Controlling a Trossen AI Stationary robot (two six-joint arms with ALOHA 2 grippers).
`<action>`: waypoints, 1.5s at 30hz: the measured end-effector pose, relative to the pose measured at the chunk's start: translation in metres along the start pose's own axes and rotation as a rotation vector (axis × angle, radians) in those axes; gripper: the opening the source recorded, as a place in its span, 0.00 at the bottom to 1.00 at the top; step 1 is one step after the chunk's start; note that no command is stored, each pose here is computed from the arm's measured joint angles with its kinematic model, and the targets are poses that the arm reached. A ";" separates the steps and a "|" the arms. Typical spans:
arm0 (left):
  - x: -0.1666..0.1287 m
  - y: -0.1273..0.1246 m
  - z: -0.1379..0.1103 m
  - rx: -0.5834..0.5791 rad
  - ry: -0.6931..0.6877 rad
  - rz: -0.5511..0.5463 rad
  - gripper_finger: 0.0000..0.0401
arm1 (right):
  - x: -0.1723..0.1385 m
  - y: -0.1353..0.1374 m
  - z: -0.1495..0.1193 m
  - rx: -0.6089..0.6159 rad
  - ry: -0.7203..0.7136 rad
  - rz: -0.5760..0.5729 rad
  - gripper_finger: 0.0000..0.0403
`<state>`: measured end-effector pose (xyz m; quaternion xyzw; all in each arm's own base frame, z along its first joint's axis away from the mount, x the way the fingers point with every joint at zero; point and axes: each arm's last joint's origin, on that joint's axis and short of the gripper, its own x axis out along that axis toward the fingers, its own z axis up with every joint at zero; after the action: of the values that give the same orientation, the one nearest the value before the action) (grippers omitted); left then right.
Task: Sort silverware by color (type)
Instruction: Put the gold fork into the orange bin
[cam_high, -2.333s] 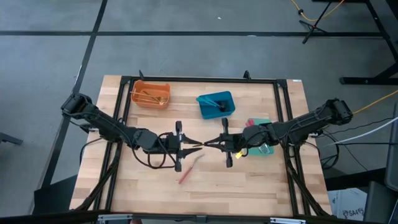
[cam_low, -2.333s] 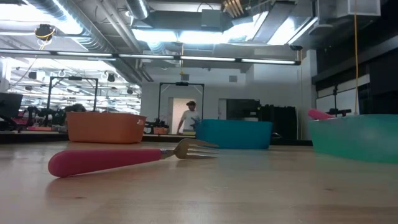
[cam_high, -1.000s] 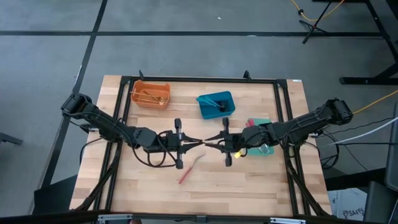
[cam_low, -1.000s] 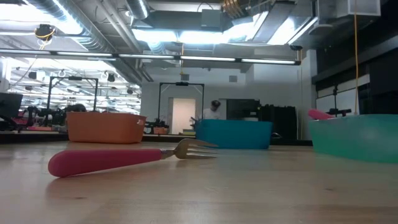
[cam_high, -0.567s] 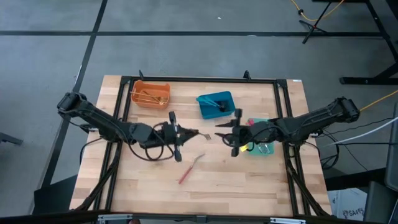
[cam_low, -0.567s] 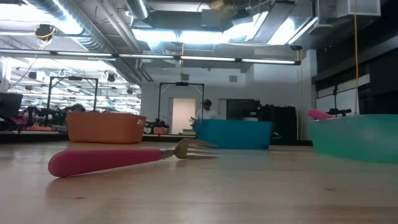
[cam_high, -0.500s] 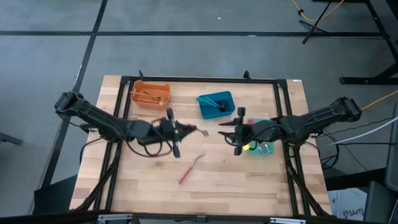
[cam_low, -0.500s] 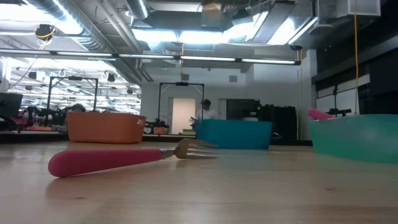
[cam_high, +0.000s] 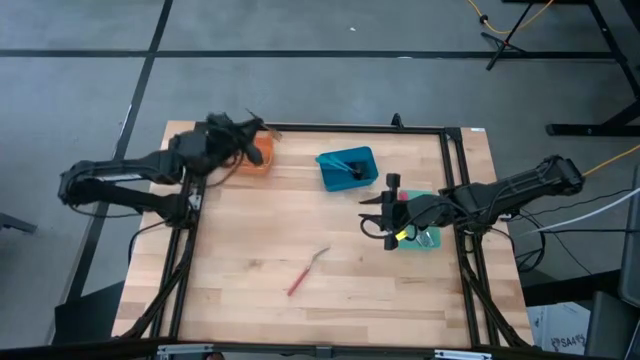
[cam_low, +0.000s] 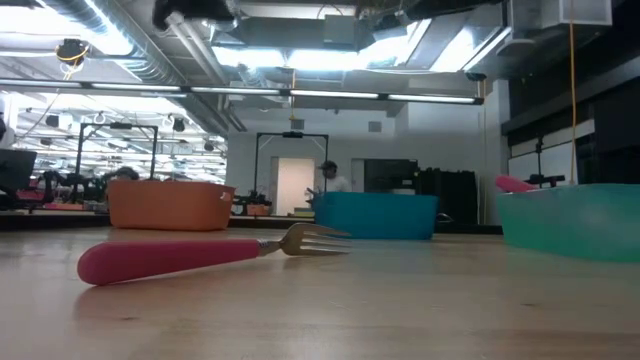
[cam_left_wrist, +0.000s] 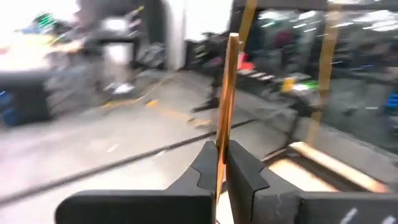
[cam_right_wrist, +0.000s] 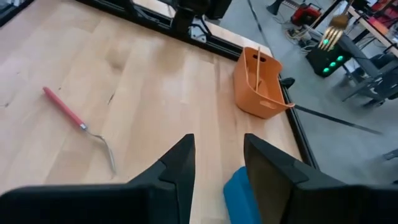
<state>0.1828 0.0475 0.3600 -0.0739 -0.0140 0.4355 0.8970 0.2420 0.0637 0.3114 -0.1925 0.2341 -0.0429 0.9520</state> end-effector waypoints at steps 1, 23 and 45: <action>0.002 0.008 -0.001 -0.013 0.018 0.043 0.01 | 0.000 0.000 0.000 0.002 -0.004 0.001 0.32; 0.028 0.089 -0.136 -0.370 0.139 0.403 0.02 | 0.016 0.010 -0.004 -0.024 0.040 0.057 0.32; 0.018 0.099 -0.164 -0.509 0.160 0.532 0.05 | 0.019 0.012 -0.005 -0.029 0.048 0.066 0.32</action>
<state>0.1318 0.1027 0.1826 -0.3292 -0.0322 0.6286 0.7039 0.2565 0.0697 0.2942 -0.1972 0.2635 -0.0127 0.9442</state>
